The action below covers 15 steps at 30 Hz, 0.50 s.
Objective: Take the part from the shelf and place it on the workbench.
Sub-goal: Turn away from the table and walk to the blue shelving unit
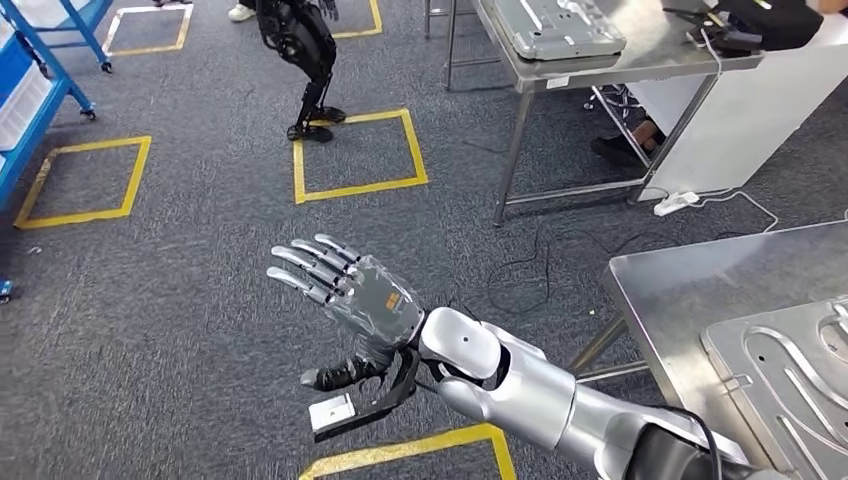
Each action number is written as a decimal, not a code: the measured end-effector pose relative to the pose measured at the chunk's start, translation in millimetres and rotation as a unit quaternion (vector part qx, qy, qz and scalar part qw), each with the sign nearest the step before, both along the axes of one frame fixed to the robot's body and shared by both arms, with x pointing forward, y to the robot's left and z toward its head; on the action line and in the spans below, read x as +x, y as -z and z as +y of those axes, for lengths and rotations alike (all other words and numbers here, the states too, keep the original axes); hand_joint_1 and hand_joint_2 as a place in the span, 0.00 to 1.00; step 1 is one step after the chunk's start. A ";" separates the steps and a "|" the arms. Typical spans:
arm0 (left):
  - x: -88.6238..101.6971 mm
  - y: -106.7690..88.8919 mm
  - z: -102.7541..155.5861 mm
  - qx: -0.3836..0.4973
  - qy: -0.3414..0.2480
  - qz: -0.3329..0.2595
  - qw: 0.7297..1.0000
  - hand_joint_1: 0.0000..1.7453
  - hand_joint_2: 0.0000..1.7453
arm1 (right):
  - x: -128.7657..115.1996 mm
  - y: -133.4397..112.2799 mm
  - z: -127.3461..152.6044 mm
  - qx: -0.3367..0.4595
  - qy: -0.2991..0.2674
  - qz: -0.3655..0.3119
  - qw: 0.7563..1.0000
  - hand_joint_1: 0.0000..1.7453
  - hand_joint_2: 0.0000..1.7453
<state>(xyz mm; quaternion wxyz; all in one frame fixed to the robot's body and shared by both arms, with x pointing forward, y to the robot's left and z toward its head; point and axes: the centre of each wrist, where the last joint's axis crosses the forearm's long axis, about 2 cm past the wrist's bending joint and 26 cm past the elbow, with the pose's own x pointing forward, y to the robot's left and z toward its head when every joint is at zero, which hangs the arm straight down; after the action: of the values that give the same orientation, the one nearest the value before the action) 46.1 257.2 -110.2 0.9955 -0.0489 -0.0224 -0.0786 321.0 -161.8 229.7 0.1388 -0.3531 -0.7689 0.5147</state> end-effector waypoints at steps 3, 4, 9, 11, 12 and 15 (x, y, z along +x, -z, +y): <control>1.7 -0.2 -0.2 0.000 0.001 -0.001 1.000 0.00 0.00 | 0.6 0.6 -0.5 -0.003 -0.001 0.002 1.000 0.00 0.00; 1.6 -0.2 -0.2 0.000 0.001 -0.001 1.000 0.00 0.00 | 0.8 1.2 -0.7 -0.004 -0.002 0.004 1.000 0.00 0.00; 1.6 -0.2 0.0 0.001 0.002 -0.001 1.000 0.00 0.00 | 2.2 0.1 -0.9 -0.006 -0.003 0.003 1.000 0.00 0.00; 1.7 -0.2 -0.1 0.001 0.003 -0.002 1.000 0.00 0.00 | 2.7 -0.8 -0.8 -0.006 -0.003 0.002 1.000 0.00 0.00; 1.5 -0.2 -0.1 0.001 0.003 -0.002 1.000 0.00 0.00 | 2.9 -1.3 -0.6 -0.006 -0.003 0.002 1.000 0.00 0.00; 1.1 -0.1 0.1 0.002 0.004 -0.001 1.000 0.00 0.00 | 3.9 -3.1 -0.6 -0.005 -0.003 -0.001 1.000 0.00 0.00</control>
<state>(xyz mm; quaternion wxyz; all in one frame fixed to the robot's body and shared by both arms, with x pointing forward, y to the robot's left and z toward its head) 47.1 257.3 -110.1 0.9952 -0.0474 -0.0231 -0.0822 324.9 -162.3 232.8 0.1348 -0.3522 -0.7672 0.5188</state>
